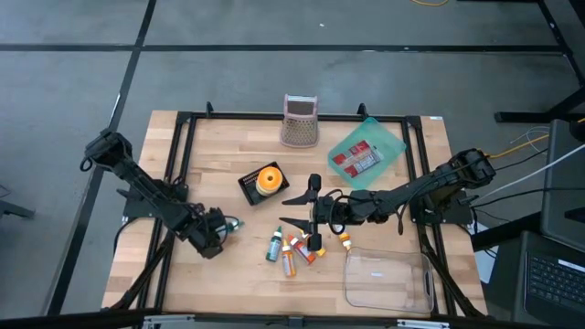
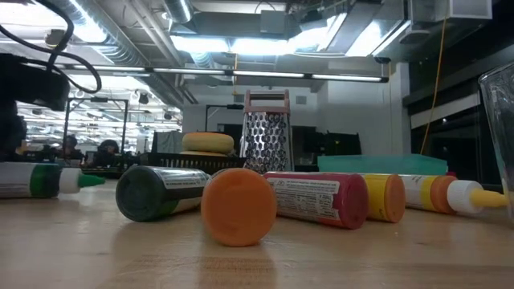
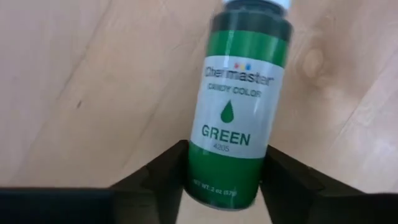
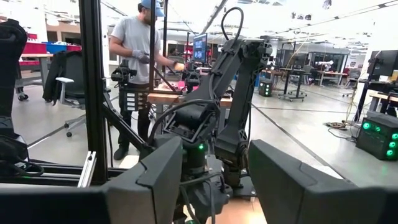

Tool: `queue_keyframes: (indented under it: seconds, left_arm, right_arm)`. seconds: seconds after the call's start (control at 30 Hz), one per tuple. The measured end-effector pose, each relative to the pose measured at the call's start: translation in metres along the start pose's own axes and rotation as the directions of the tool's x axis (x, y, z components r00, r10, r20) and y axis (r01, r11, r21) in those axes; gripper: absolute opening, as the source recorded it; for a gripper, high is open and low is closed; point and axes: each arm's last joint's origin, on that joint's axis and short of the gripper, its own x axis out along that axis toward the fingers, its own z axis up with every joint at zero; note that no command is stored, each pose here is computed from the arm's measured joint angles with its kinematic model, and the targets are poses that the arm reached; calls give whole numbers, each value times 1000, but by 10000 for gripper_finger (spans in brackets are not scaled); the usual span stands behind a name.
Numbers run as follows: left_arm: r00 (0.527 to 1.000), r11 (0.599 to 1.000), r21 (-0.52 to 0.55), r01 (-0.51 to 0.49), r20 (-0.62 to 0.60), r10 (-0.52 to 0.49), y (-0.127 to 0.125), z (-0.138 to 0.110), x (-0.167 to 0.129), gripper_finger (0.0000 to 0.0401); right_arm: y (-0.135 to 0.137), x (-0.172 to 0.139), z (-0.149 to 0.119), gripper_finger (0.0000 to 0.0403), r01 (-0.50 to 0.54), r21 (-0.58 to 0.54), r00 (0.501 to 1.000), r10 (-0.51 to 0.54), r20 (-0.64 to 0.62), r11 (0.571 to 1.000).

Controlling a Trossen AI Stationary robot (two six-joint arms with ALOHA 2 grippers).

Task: Pick & Place Food Item
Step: Put the left green food coloring bottle into the transparent bin

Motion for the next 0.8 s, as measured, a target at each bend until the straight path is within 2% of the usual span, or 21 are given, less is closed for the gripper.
queue_keyframes:
  seconds: [0.1, 0.27, 0.4, 0.47, 0.63, 0.7, 0.8]
  left_arm:
    - [998, 999, 50, 2, 60, -5, -2, -2, 0, 133]
    - [960, 983, 158, 96, 246, -134, -15, 2, -10, 133]
    - [875, 937, 287, 201, 378, -303, -25, 10, -32, 133]
    - [819, 909, 351, 225, 437, -372, -26, 15, -45, 133]
    - [696, 859, 468, 205, 547, -464, -17, 28, -77, 133]
    - [668, 849, 496, 179, 572, -475, -11, 32, -86, 133]
    - [666, 847, 512, 143, 583, -465, -2, 38, -91, 133]
  right_arm:
    - [0, 0, 0, 182, 0, 0, 1000, 0, 0, 1000]
    - [0, 0, 0, 182, 0, -7, 1000, 0, 0, 1000]
    - [0, 0, -1, 182, -11, -15, 1000, 11, -12, 1000]
    - [2, 0, -3, 182, -55, -17, 998, 54, -23, 998]
    - [3, 0, -5, 182, -92, 17, 995, 93, -42, 996]
    - [3, 0, -6, 182, -91, 39, 994, 93, -50, 995]
    - [3, 0, -8, 182, -90, 65, 993, 94, -77, 994]
